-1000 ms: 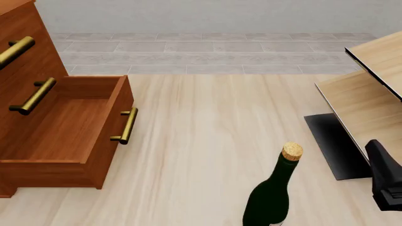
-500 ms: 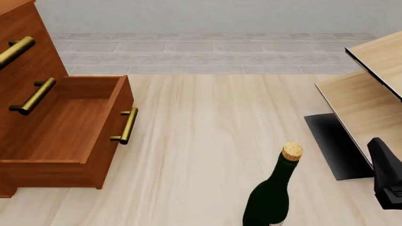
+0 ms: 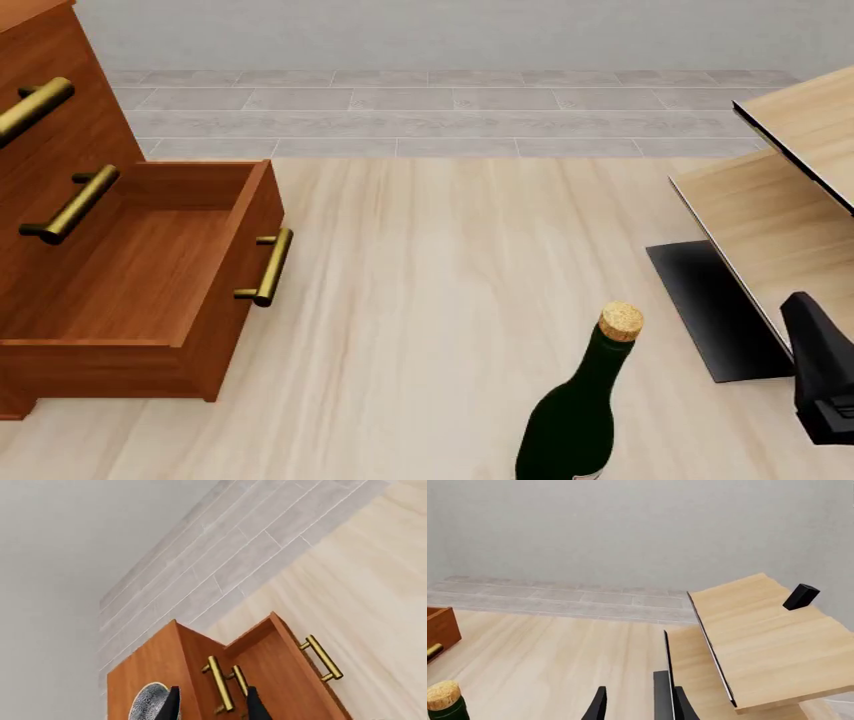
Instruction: Put the bowl on top of the cabinet.
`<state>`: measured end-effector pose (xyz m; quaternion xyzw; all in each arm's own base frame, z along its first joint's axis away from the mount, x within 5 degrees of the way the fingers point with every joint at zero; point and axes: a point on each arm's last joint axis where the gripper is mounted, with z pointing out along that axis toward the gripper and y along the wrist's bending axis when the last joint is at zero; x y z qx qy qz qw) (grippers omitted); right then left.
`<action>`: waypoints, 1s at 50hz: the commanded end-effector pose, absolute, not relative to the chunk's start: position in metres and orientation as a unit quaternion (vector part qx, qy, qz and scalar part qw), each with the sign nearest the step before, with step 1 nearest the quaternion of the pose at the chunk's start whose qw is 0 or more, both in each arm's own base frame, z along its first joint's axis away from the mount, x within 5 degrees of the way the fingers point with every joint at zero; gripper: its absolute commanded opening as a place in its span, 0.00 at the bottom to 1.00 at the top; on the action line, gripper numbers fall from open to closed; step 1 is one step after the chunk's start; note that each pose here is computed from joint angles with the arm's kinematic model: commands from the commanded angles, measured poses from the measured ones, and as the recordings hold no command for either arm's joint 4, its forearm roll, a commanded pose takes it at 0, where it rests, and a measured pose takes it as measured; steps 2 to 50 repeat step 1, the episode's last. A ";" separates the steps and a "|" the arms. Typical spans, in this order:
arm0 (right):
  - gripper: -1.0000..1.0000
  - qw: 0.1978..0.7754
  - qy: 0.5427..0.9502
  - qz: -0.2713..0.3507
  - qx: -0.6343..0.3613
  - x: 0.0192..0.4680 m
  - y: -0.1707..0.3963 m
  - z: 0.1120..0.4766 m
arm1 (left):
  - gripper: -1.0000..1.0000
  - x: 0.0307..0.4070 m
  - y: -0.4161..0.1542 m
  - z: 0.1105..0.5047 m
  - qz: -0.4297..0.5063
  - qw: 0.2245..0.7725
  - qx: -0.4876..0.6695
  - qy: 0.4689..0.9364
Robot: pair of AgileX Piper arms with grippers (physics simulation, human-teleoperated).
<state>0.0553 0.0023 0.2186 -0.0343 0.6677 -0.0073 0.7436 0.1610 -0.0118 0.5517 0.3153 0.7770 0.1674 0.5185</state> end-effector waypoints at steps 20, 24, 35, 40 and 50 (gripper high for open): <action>1.00 0.744 0.668 -0.008 -0.033 0.055 0.002 0.219 | 1.00 0.125 -0.046 0.551 0.067 0.551 0.382 0.739; 1.00 0.744 0.668 -0.008 -0.033 0.055 0.002 0.219 | 1.00 0.125 -0.046 0.551 0.067 0.551 0.382 0.739; 1.00 0.744 0.668 -0.008 -0.033 0.055 0.002 0.219 | 1.00 0.125 -0.046 0.551 0.067 0.551 0.382 0.739; 1.00 0.744 0.668 -0.008 -0.033 0.055 0.002 0.219 | 1.00 0.125 -0.046 0.551 0.067 0.551 0.382 0.739; 1.00 0.744 0.668 -0.008 -0.033 0.055 0.002 0.219 | 1.00 0.125 -0.046 0.551 0.067 0.551 0.382 0.739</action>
